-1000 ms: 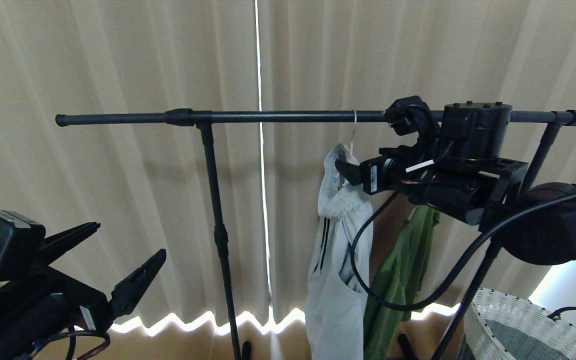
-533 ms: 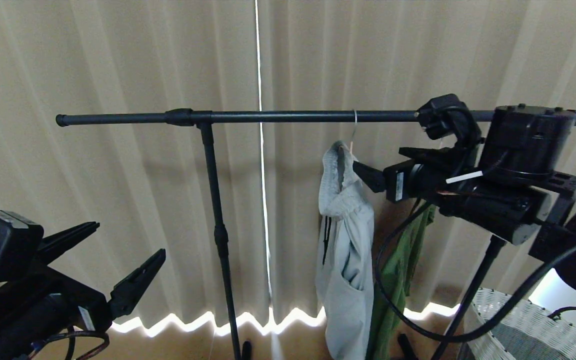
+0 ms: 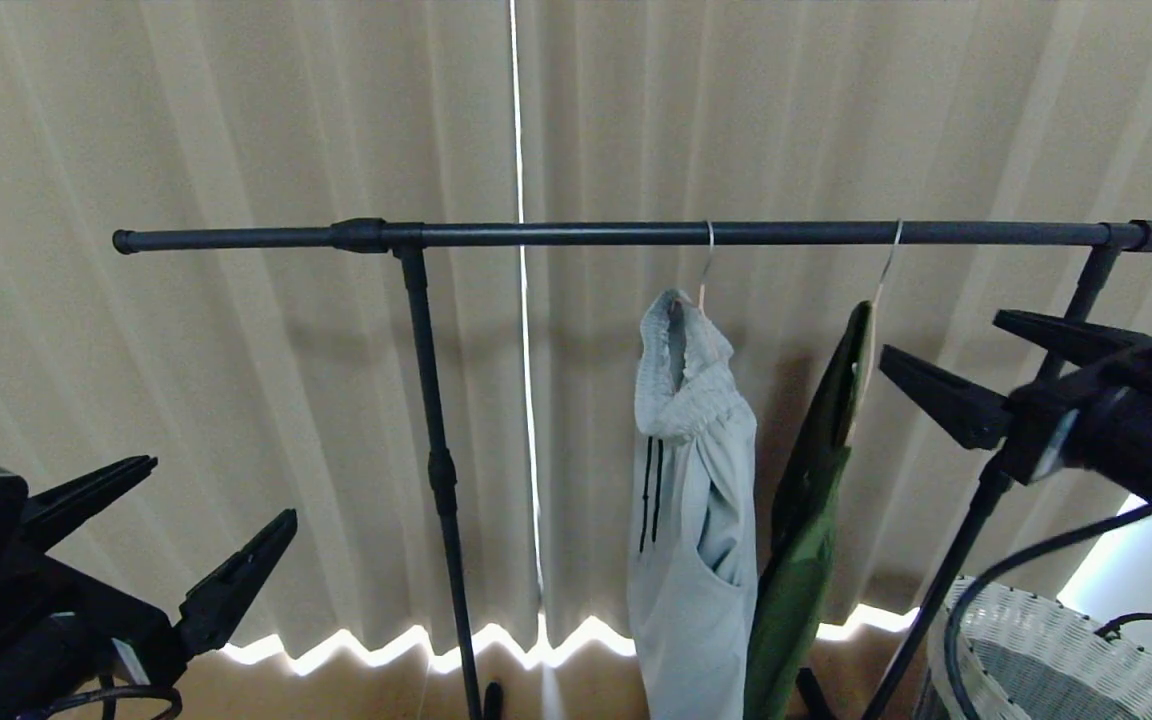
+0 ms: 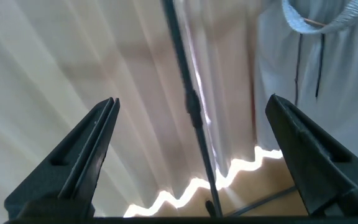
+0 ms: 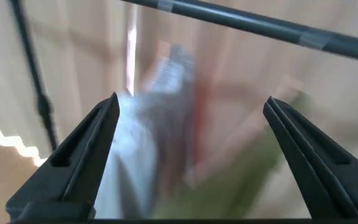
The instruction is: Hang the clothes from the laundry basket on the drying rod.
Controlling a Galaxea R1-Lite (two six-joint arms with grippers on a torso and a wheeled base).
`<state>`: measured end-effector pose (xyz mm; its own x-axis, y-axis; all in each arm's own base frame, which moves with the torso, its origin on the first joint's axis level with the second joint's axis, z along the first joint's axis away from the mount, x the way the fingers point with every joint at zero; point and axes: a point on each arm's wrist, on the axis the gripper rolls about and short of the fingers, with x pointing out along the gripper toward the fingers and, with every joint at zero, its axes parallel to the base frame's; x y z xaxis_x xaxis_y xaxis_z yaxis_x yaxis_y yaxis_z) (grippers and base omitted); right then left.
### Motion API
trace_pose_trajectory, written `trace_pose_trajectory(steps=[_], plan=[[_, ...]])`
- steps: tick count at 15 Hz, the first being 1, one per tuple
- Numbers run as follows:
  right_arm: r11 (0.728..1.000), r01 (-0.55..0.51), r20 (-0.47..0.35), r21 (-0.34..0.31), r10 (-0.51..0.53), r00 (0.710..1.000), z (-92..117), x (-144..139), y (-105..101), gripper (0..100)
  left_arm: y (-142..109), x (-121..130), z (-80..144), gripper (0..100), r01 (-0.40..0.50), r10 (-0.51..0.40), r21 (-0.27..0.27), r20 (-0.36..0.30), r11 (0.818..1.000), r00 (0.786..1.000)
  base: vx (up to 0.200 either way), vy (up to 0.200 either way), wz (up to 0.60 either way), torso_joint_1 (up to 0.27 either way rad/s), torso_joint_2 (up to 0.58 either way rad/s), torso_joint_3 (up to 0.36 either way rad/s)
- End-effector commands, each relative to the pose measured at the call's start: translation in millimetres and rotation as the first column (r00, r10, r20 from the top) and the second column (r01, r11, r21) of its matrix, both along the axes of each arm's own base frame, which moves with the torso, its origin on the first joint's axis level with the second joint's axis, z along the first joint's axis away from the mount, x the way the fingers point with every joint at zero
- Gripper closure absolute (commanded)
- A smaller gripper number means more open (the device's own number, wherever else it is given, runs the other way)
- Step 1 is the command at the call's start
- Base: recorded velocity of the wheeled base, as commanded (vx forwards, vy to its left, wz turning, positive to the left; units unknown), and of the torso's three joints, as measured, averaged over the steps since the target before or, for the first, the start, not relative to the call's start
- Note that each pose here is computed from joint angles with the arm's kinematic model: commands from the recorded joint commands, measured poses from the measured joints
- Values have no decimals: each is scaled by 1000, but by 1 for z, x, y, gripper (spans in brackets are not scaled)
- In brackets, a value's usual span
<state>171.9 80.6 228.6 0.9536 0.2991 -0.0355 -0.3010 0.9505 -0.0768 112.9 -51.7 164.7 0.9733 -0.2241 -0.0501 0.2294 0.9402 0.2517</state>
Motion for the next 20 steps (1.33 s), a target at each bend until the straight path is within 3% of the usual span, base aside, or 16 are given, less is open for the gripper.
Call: trace_pose_trajectory(steps=[1, 3, 6, 8, 9, 10, 13, 15, 17, 18, 19, 20], plan=[[998, 63, 34, 16, -63, 997, -10, -39, -29, 0, 12, -10, -11, 0, -69, 69, 7, -15, 998, 998, 0, 0, 0, 0, 0, 0], [994, 107, -2, -2, -107, 994, -37, -61, -44, 0, 29, -25, -25, 0, -190, 190, 11, -18, 982, 982, 0, 0, 0, 0, 0, 0], [994, 111, -7, 3, -111, 994, -56, -85, -53, 0, 43, -40, -22, 0, -300, 301, -32, 41, 954, 953, 0, 0, 0, 0, 0, 0], [993, 115, -20, 0, -115, 993, -77, -103, -60, 0, 50, -61, -31, 0, -359, 359, -58, -4, 932, 933, 0, 0, 0, 0, 0, 0], [993, 115, -20, 0, -115, 993, -77, -103, -60, 0, 50, -61, -31, 0, -359, 359, -58, -4, 932, 933, 0, 0, 0, 0, 0, 0], [986, 168, -64, -23, -169, 984, -101, -121, -69, 0, 55, -87, -47, 0, -388, 387, -57, -36, 920, 922, 0, 0, 0, 0, 0, 0], [956, 288, -145, -63, -294, 945, -128, -154, -81, 0, 59, -120, -76, 0, -406, 404, -65, -41, 912, 914, 0, 0, 0, 0, 0, 0], [938, 338, -172, -73, -345, 923, -145, -174, -85, 0, 59, -126, -76, 0, -400, 404, -125, 7, 908, 915, 0, 0, 0, 0, 0, 0], [936, 347, -162, -59, -352, 922, -144, -177, -85, 0, 59, -127, -76, 0, -395, 402, -136, 21, 908, 916, 0, 0, 0, 0, 0, 0], [926, 373, -89, 50, -368, 925, -145, -189, -86, 0, 59, -127, -76, 0, -387, 398, -216, 10, 896, 917, 0, 0, 0, 0, 0, 0], [913, 395, -94, 101, -386, 917, -146, -190, -86, 0, 59, -127, -76, 0, -381, 394, -244, 4, 892, 919, 0, 0, 0, 0, 0, 0], [875, 456, -92, 163, -447, 890, -147, -191, -86, 0, 59, -128, -75, 0, -371, 390, -319, -3, 872, 921, 0, 0, 0, 0, 0, 0]])
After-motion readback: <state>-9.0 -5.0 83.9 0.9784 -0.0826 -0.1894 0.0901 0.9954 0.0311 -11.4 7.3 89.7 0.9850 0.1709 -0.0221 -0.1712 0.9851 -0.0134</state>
